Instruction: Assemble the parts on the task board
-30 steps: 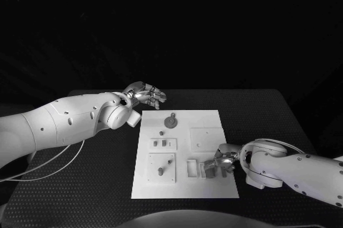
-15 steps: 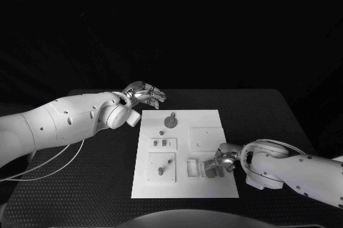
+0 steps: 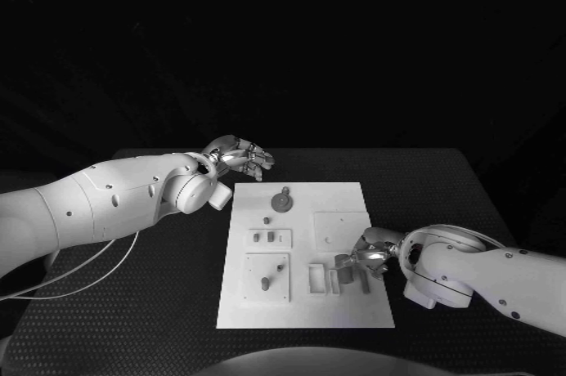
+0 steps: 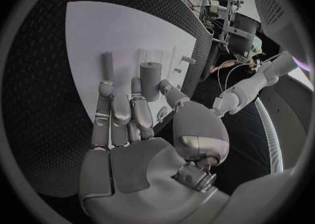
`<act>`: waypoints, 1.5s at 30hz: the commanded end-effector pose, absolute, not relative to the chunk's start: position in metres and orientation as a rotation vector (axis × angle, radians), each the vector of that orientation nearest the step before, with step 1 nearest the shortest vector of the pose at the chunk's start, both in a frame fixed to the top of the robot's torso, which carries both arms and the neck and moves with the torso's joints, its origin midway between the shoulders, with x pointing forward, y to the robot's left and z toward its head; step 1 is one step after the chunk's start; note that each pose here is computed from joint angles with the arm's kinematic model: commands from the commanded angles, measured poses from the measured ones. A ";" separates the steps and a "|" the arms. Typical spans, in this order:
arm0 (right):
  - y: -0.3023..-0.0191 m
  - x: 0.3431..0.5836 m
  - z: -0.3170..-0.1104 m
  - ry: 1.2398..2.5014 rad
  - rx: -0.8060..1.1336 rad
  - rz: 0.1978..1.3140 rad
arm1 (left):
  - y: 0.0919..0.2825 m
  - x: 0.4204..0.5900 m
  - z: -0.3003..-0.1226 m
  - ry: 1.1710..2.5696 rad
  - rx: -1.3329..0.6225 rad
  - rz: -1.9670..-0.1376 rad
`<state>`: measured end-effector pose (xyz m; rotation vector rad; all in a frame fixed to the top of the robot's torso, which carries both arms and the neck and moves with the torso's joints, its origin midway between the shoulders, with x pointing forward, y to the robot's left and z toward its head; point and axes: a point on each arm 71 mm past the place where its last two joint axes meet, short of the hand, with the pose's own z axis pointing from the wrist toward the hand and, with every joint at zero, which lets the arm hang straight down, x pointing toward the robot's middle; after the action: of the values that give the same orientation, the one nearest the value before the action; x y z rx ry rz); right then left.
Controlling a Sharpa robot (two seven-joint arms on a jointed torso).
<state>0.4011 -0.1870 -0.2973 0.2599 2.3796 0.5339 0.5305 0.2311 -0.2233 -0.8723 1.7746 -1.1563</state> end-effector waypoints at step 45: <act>-0.141 0.398 -0.316 2.500 0.328 0.623 | 0.229 0.529 -0.222 1.786 -0.869 -1.181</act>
<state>0.3989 -0.1413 -0.3150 0.3411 2.4928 0.6225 0.5300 0.2313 -0.2233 -0.8722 1.7805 -1.1591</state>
